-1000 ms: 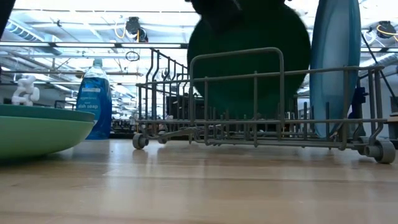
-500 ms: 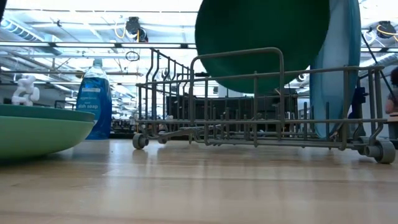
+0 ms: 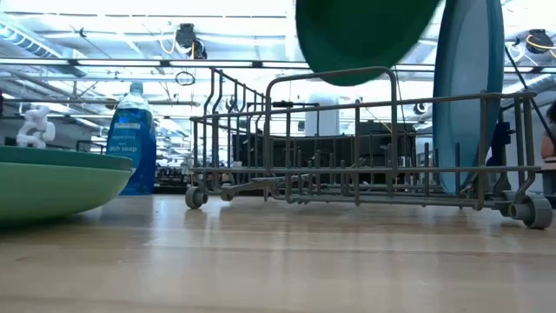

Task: Sort dishes
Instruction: Put the dark green plate into the dish rack

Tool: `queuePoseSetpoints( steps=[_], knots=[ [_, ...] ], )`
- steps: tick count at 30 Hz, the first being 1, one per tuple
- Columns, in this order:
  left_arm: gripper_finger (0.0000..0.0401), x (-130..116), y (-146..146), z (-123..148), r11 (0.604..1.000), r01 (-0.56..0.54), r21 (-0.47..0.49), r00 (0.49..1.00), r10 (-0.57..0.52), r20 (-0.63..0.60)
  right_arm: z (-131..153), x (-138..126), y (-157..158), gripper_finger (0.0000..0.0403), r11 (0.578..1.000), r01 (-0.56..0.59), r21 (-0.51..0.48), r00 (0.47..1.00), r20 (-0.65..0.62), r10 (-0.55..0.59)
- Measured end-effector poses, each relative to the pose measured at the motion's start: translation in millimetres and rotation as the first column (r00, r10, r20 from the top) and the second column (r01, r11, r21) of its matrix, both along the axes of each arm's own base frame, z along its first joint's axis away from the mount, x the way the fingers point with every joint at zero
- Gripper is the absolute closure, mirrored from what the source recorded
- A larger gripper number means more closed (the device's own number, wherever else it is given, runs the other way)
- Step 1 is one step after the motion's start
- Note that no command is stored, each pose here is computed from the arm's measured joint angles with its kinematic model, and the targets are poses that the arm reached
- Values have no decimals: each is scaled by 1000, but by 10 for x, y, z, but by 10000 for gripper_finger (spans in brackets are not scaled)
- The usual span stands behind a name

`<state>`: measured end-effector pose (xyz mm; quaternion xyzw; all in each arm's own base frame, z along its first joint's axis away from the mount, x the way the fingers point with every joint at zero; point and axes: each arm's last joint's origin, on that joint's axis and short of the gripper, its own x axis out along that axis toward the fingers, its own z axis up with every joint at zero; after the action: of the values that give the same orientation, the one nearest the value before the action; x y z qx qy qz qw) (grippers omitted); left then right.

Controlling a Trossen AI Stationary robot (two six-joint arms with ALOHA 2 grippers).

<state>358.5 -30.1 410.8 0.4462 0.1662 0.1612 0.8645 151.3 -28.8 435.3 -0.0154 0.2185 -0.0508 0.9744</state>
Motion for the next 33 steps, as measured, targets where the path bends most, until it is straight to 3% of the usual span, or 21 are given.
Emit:
queuePoseSetpoints(
  steps=[6,13,18,26,33],
  knots=[
    [401,-64,448,109,964,267,-13,964,-267,11,-4,-85,68,314,999,-35,7,999,-15,35],
    [401,-27,1043,-67,852,490,-184,868,-496,14,-31,-34,132,314,997,-68,40,997,-36,70],
    [401,-18,1394,-196,788,560,-256,820,-572,33,-41,-7,187,314,993,-82,87,996,-40,85],
    [401,117,1808,-510,651,622,-435,757,-641,124,-60,66,278,314,985,-119,123,991,-49,126],
    [401,372,1953,-864,620,629,-469,746,-651,141,-81,187,315,314,983,-152,101,986,-52,157]
  ],
)
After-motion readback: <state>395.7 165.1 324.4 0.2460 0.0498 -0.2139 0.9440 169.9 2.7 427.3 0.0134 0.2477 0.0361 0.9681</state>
